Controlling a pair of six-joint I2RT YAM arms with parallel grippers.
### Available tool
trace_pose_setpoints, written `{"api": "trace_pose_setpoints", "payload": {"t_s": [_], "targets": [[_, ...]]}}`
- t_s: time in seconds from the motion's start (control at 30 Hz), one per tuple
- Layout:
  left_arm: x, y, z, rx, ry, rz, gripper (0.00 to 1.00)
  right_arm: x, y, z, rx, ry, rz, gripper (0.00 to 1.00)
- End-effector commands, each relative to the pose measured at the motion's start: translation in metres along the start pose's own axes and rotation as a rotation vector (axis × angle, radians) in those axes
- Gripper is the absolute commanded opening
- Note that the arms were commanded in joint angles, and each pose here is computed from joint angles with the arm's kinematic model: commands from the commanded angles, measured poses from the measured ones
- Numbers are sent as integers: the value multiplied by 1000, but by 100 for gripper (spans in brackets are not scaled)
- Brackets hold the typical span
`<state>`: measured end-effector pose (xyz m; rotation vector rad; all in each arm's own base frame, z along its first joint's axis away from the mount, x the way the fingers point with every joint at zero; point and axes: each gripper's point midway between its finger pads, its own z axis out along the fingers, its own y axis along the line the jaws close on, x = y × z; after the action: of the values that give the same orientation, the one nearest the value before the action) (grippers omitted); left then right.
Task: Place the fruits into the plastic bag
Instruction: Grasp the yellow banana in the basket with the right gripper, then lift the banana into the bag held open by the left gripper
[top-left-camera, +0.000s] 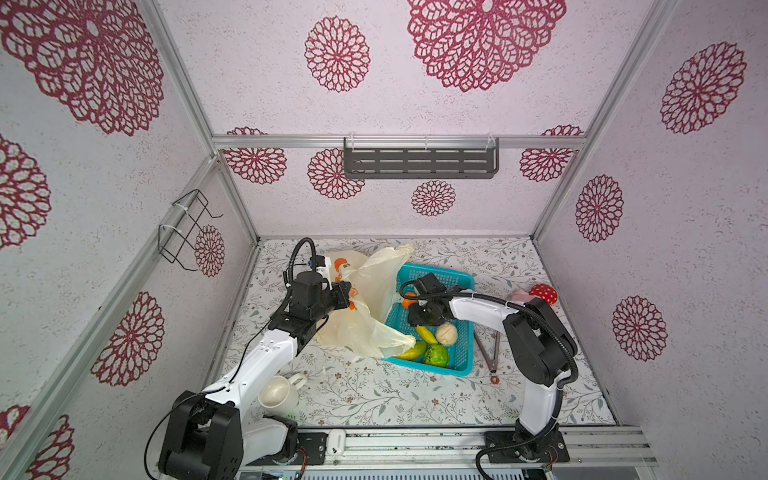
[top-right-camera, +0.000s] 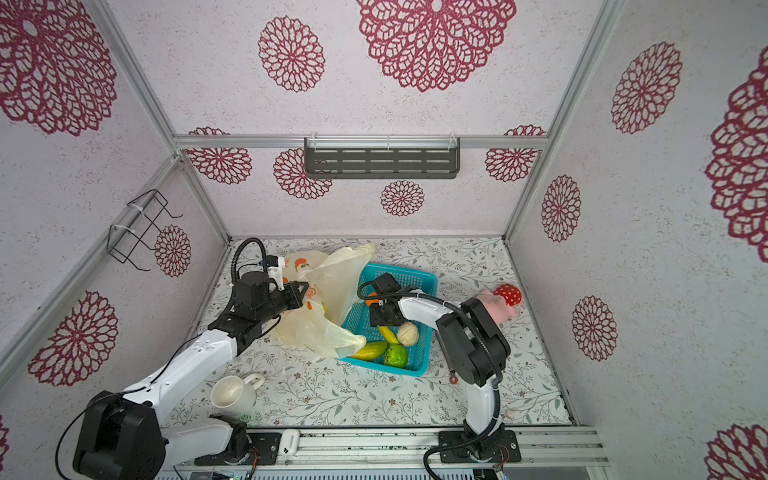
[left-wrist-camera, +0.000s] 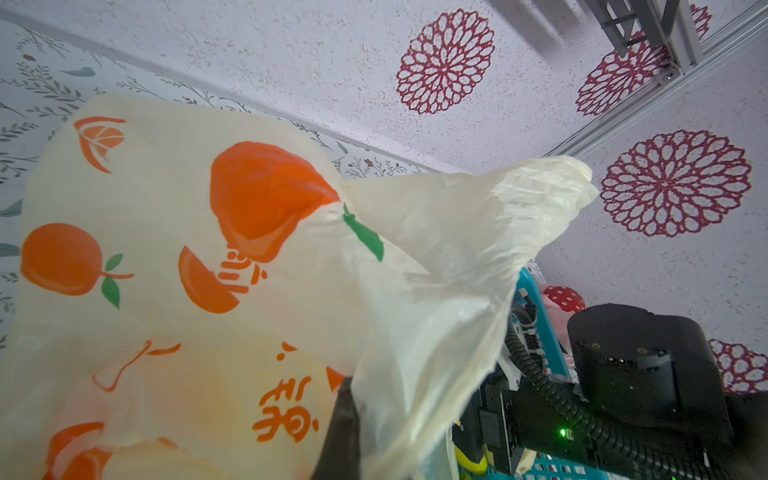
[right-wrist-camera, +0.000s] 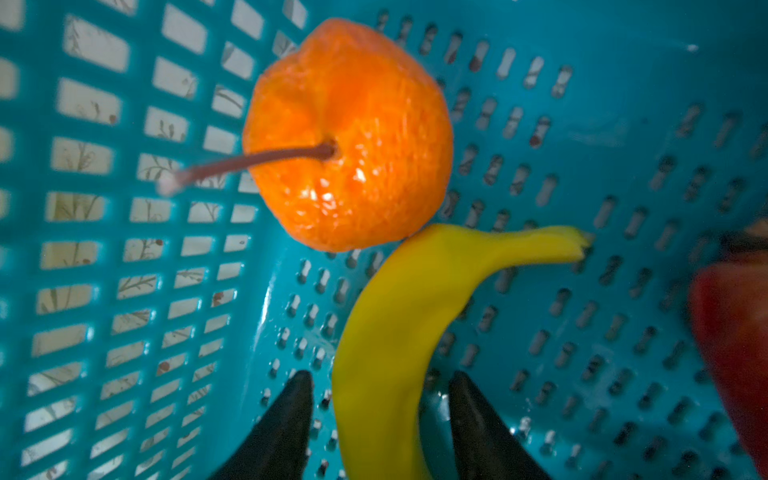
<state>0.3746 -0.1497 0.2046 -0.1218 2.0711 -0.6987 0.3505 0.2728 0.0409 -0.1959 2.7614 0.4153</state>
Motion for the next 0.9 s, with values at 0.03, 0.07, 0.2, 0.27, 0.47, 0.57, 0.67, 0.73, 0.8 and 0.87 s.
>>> {"api": "trace_pose_setpoints", "payload": {"t_s": [0.03,0.07,0.2,0.27,0.47,0.57,0.67,0.73,0.8,0.87], "targets": [[-3,-3,-1,10,-20,-6,0,-6,10,-8,-40,-8,-13,37],[-2,-4,0,13,-19,-7,0,-6,10,-9,-46,-13,-16,34],[-1,-4,0,14,-16,-11,0,-17,13,-27,-65,-103,-4,24],[-1,-4,1,12,-17,-10,0,-27,15,-43,-87,-192,9,22],[-1,-4,4,11,-13,-11,0,-59,52,-111,-300,-452,-47,24],[1,-5,7,12,-8,-10,0,-62,84,-133,-451,-477,-121,24],[2,-6,9,12,-5,-6,0,-62,117,-143,-569,-451,-202,24],[3,-7,9,13,-3,-4,0,-65,134,-145,-594,-440,-261,25],[2,-7,9,11,-5,1,0,-71,148,-147,-620,-437,-289,25],[1,-9,8,12,-6,4,0,-78,159,-148,-652,-435,-301,26]]}}
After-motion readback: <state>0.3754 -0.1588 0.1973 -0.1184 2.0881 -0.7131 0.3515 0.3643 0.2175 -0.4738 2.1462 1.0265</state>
